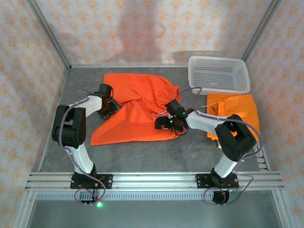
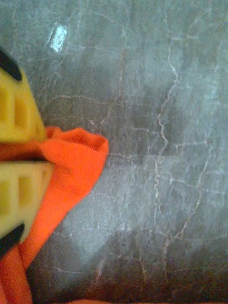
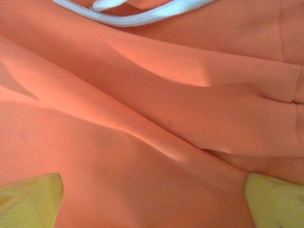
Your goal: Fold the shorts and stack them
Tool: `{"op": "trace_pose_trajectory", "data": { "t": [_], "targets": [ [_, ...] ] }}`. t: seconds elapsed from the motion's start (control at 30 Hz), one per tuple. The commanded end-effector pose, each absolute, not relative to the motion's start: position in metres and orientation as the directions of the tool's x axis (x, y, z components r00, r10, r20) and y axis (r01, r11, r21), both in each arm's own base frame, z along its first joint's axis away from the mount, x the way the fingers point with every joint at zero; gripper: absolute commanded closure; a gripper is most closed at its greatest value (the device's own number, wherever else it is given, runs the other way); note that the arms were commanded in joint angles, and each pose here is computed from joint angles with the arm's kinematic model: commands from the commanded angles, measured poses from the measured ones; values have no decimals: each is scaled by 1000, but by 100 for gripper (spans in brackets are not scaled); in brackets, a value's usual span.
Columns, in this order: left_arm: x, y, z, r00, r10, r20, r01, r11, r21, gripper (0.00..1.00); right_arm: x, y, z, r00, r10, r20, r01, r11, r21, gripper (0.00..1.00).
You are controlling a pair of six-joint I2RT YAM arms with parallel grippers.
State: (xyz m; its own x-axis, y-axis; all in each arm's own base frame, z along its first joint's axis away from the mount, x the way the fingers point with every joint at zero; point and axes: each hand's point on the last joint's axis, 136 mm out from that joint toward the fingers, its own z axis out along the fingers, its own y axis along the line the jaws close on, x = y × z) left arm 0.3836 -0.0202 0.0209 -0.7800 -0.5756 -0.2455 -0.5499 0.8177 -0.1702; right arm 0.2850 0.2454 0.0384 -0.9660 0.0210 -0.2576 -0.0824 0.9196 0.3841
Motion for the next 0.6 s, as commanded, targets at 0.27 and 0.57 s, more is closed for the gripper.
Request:
{"op": "trace_pose_trajectory", "data": {
  "t": [0.27, 0.57],
  "targets": [
    [392, 58, 109, -599, -671, -436, -653, 725, -219, 100, 267, 219, 16, -976, 47, -213, -21, 953, 303, 2],
    [403, 86, 118, -544, -722, -427, -687, 676, -268, 90, 262, 220, 10, -979, 71, -191, 4, 945, 328, 3]
  ]
}}
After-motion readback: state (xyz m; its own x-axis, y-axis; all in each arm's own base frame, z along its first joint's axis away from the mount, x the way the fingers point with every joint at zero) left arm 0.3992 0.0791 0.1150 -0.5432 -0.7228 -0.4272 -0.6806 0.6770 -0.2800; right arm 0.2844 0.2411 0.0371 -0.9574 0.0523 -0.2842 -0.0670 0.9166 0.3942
